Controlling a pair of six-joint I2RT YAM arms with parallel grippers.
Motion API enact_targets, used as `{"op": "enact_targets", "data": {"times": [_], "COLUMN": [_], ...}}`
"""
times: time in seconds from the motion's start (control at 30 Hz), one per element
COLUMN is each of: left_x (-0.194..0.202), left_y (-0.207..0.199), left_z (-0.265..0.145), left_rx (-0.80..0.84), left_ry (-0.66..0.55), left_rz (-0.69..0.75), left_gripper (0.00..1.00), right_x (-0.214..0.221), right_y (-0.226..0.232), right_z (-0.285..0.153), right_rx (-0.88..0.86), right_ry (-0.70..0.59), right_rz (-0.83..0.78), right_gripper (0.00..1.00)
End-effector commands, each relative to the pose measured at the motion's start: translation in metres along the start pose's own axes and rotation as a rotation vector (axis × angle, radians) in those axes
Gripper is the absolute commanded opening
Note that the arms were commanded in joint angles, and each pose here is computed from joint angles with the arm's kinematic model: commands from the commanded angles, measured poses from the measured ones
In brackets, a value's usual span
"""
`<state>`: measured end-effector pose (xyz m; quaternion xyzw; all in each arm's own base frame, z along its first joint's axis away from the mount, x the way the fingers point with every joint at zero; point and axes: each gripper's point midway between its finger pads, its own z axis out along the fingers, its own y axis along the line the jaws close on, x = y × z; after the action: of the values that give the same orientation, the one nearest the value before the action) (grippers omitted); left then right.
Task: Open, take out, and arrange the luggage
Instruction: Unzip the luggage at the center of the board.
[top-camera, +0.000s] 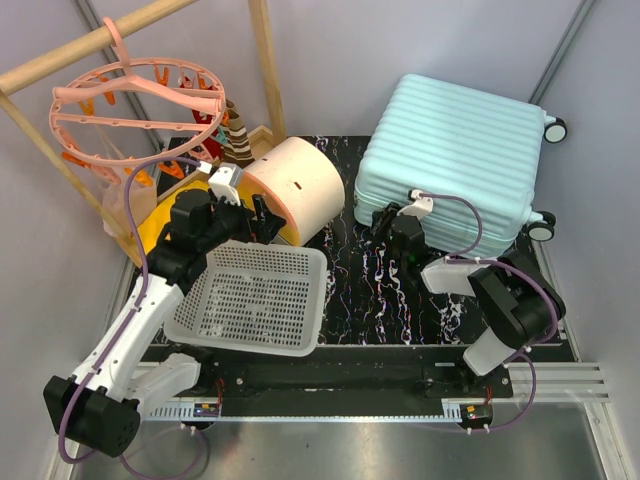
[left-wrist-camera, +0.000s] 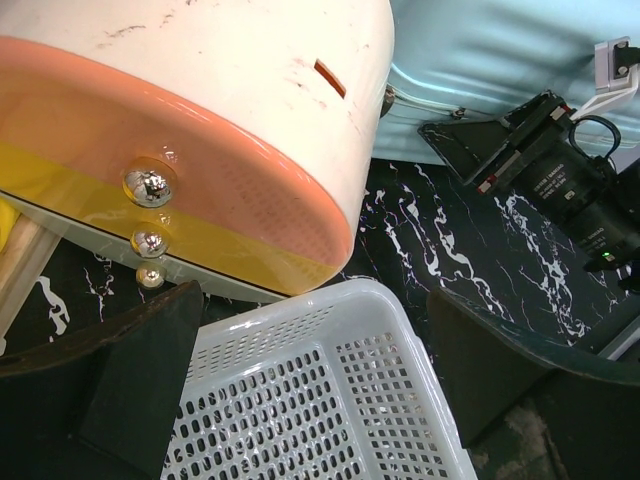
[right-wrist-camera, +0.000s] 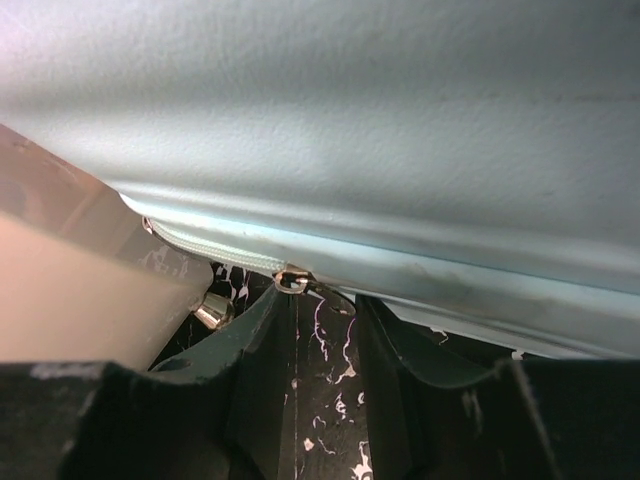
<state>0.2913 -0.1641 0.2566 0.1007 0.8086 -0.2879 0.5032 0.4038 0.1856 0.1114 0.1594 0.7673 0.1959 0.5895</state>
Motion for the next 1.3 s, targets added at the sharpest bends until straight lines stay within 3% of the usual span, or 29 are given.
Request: {"op": "enact_targets", "data": {"times": [0.0,0.17,0.3,0.47,0.7,0.97,1.27], "left_x": [-0.016,-0.015,-0.014,-0.012,-0.011,-0.01,-0.009], "left_y": [-0.009,-0.01,-0.008,-0.009,-0.01,-0.013,-0.021], "left_z": [-0.005,-0.004,-0.003,-0.002,-0.001,0.0,0.0], "left_rx": [0.043,0.044,0.041,0.045,0.056,0.073,0.121], "left_ry": [-0.065,-0.063,-0.059,-0.055,-0.048,-0.047,-0.05], "left_rz": [0.015,0.013,0.012,0.006,-0.001,-0.006,-0.004], "left_gripper": [0.99,0.99,0.99,0.99,0.99,0.99,0.99], "right_x": [-0.053,-0.066,-0.077,-0.08,-0.088,-0.096,-0.088], "right_y": [0.003,0.005,0.001,-0.015,-0.052,-0.058,-0.096], "right_z": [0.017,0.016,0.014,0.003,-0.036,-0.085,-0.127], "right_rx": [0.021,0.015,0.05,0.137,0.264,0.247,0.325], "right_ry": [-0.214,-0.27,-0.309,-0.307,-0.315,-0.287,-0.268], "right_rz": [0.064,0.053,0.045,0.037,-0.037,-0.076,-0.066], "right_gripper": [0.41,0.38,0.26,0.0,0.0,0.0,0.0]}}
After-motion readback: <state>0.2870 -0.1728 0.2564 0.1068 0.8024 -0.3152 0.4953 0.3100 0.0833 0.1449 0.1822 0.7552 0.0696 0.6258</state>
